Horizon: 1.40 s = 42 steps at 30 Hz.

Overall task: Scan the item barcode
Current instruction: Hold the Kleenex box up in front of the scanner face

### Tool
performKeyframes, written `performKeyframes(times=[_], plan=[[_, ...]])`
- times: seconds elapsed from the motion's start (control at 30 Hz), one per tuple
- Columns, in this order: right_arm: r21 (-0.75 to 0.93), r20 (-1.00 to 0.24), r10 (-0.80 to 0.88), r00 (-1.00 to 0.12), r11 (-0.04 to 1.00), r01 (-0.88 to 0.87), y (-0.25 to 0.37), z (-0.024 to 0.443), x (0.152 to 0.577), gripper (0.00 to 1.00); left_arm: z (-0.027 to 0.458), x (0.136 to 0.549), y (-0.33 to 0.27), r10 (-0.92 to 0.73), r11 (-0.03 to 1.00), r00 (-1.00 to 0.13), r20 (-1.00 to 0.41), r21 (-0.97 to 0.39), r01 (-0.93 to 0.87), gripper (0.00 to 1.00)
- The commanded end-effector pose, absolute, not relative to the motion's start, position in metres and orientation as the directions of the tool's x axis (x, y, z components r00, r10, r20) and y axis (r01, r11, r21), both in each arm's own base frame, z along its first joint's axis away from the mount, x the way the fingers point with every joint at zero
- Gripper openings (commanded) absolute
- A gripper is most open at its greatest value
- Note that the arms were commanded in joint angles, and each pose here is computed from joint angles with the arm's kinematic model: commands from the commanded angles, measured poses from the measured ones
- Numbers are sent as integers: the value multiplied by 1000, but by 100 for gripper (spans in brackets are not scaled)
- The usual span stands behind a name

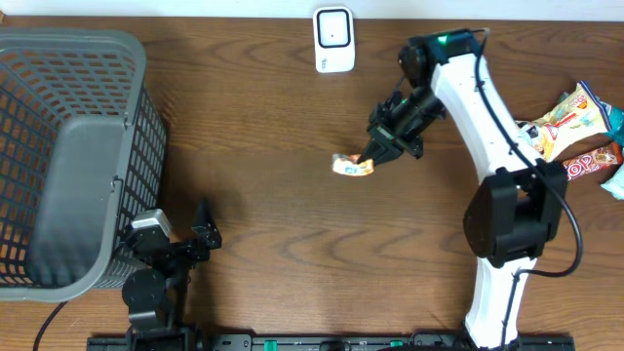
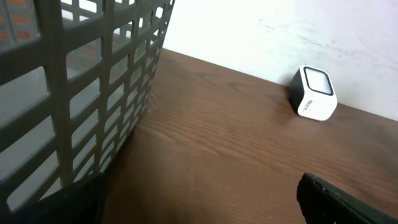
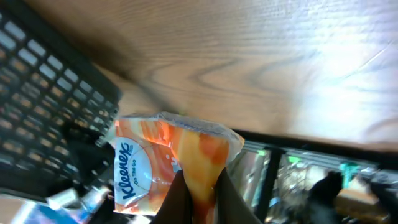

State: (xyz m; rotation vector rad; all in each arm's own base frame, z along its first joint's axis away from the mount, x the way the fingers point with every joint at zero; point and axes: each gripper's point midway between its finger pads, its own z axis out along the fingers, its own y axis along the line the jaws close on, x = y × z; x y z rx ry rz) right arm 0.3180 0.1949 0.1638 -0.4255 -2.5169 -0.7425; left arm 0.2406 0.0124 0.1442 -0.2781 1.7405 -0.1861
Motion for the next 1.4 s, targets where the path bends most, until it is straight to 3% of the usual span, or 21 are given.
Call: performKeyframes(times=[0.0,0.27,0.33,0.4,0.57,0.7,0.83,0.93,1.13,1.37], plan=[[578,325,-46,-945,800,160,191,194,314,1,130,240,13,-289,957,-201,-936,-275,-94,98],[646,-11,-225,-974,743,-179,184,256,294,1,130,240,13,-289,957,-201,-936,-275,-94,98],[602,-98,-234,-967,760,-244,175,272,288,1,130,240,13,-289,957,-201,-936,-275,-94,98],[476,-268,-225,-937,814,-332,158,295,289,1,130,240,13,-289,957,-201,-936,-275,-94,98],[279,-521,-101,-848,918,-281,136,330,311,1,130,240,13,-289,957,-201,-936,-275,-94,98],[271,-661,61,-748,949,-163,131,337,336,1,130,240,13,-289,957,-201,-936,-275,-94,98],[300,-736,260,-624,953,44,111,313,366,1,130,240,13,-289,957,-201,-936,-275,-94,98],[306,-802,309,-511,947,94,105,288,399,1,130,240,13,-289,957,-201,-936,-275,-94,98],[386,-864,358,-353,922,-10,130,251,451,1,130,240,13,-289,957,-201,-936,-275,-94,98],[256,-967,247,-68,938,-233,164,245,502,1,130,240,13,-289,957,-201,-936,-275,-94,98]])
